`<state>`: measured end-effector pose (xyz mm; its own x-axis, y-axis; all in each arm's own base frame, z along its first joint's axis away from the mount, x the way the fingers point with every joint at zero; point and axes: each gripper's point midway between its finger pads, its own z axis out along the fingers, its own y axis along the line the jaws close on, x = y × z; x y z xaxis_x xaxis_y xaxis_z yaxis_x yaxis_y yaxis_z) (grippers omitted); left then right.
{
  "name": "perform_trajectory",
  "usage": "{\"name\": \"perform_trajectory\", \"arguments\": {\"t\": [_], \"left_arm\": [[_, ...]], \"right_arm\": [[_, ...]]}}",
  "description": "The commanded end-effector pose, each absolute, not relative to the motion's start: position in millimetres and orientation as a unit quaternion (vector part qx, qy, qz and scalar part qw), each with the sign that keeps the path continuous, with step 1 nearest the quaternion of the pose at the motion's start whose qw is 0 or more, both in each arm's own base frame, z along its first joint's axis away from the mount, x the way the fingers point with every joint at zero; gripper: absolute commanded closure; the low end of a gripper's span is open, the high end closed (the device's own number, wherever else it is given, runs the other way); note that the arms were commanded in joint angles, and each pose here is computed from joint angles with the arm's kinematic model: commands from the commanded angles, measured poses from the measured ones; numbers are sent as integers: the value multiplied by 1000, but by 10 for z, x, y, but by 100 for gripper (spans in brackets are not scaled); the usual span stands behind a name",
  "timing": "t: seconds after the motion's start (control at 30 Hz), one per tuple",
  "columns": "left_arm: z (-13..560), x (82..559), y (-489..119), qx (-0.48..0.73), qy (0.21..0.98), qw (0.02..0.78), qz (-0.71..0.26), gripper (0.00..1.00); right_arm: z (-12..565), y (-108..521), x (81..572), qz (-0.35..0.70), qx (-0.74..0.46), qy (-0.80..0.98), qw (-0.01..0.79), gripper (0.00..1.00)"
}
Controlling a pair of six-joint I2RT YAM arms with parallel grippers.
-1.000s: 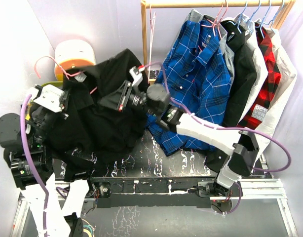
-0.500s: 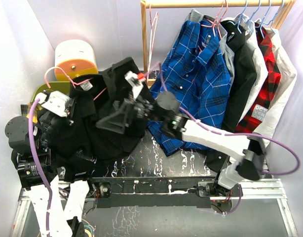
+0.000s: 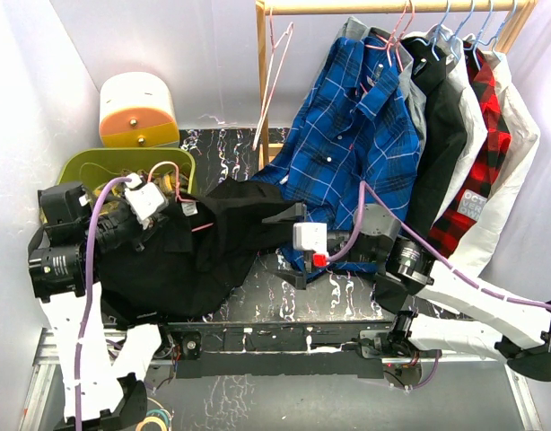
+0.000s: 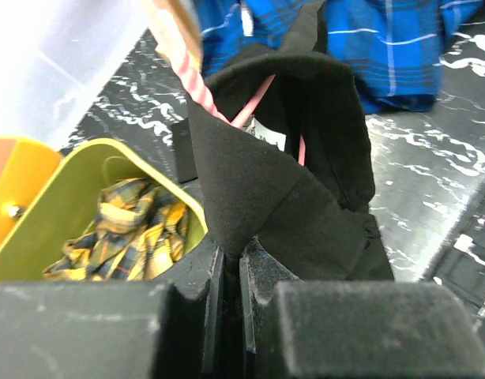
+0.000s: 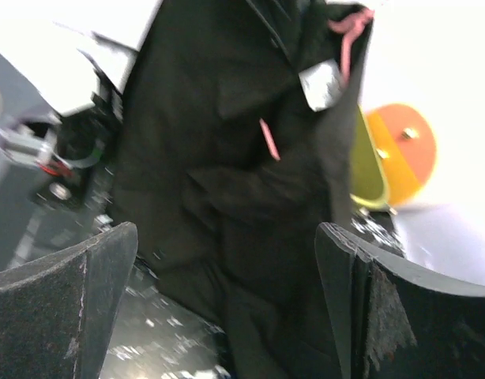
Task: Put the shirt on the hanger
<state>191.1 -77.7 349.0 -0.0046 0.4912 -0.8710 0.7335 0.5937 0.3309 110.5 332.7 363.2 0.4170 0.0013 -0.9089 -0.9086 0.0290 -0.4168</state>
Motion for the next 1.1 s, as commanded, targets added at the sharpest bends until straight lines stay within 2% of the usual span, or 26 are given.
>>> {"name": "perform_trajectory", "arguments": {"t": [0.0, 0.2, 0.27, 0.33, 0.4, 0.47, 0.6, 0.73, 0.77, 0.9, 0.93, 1.0, 1.07], "left_arm": [[3529, 1532, -1039, 501, 659, 532, -178, 100], [3527, 1437, -1072, 513, 656, 520, -192, 100], [3535, 1402, -1081, 515, 654, 519, -193, 100], [3552, 1374, -1095, 516, 652, 520, -196, 100], [3561, 1348, -1109, 516, 650, 522, -198, 100], [3556, 1342, -1111, 516, 649, 523, -197, 100], [3567, 1361, -1109, 513, 652, 521, -200, 100], [3650, 1364, -1140, 509, 647, 527, -212, 100], [3666, 1361, -1154, 507, 645, 528, -217, 100], [3674, 1346, -1187, 505, 641, 530, -231, 100], [3666, 1354, -1190, 505, 641, 529, -234, 100], [3656, 1359, -1194, 504, 641, 528, -238, 100], [3657, 1355, -1203, 503, 640, 528, -242, 100]], "right_arm": [[3235, 3112, 1647, 219, -640, 408, 613, 0], [3094, 3113, 1969, 218, -616, 422, 629, 2], [3043, 3188, 1988, 229, -616, 424, 623, 7], [3038, 3269, 2002, 243, -613, 422, 622, 17], [3079, 3346, 1964, 265, -611, 414, 620, 21], [3142, 3417, 1893, 293, -612, 405, 613, 17], [3189, 3538, 1761, 305, -616, 386, 616, 2], [3159, 3525, 1857, 274, -587, 389, 655, 1], [3159, 3521, 1892, 268, -577, 391, 665, 5], [3252, 3570, 1863, 291, -561, 387, 672, 46], [3294, 3587, 1832, 301, -559, 383, 671, 52], [3359, 3628, 1785, 320, -558, 378, 666, 57], [3410, 3666, 1754, 336, -558, 378, 658, 50]]}}
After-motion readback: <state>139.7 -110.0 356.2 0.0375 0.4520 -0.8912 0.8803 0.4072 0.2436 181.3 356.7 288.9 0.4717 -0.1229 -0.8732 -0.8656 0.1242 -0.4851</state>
